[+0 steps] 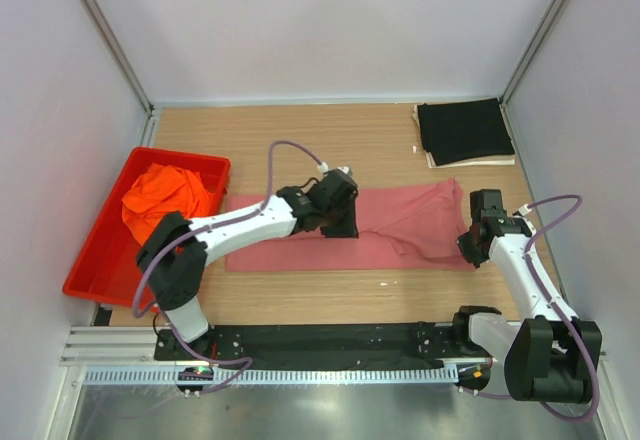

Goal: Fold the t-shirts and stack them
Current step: Fold the tshirt

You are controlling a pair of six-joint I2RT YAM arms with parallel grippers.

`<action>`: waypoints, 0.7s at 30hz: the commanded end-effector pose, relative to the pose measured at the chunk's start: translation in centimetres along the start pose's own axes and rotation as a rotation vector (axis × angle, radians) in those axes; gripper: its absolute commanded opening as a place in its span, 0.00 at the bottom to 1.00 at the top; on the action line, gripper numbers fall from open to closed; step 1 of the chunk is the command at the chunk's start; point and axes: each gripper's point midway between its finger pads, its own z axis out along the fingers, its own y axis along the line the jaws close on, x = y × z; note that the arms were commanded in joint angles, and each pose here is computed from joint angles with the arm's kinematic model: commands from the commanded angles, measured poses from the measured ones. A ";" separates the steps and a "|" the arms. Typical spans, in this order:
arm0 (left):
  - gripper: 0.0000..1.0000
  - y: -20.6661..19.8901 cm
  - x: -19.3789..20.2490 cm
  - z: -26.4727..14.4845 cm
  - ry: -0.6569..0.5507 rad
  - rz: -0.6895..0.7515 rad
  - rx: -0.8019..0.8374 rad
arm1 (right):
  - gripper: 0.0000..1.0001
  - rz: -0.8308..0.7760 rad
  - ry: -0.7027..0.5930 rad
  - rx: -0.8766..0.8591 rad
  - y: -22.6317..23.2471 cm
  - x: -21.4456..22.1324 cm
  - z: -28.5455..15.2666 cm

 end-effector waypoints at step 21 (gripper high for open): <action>0.33 -10.2 2.9 8.9 -0.131 -0.178 0.146 | 0.01 -0.051 -0.009 -0.126 1.1 0.1 -0.9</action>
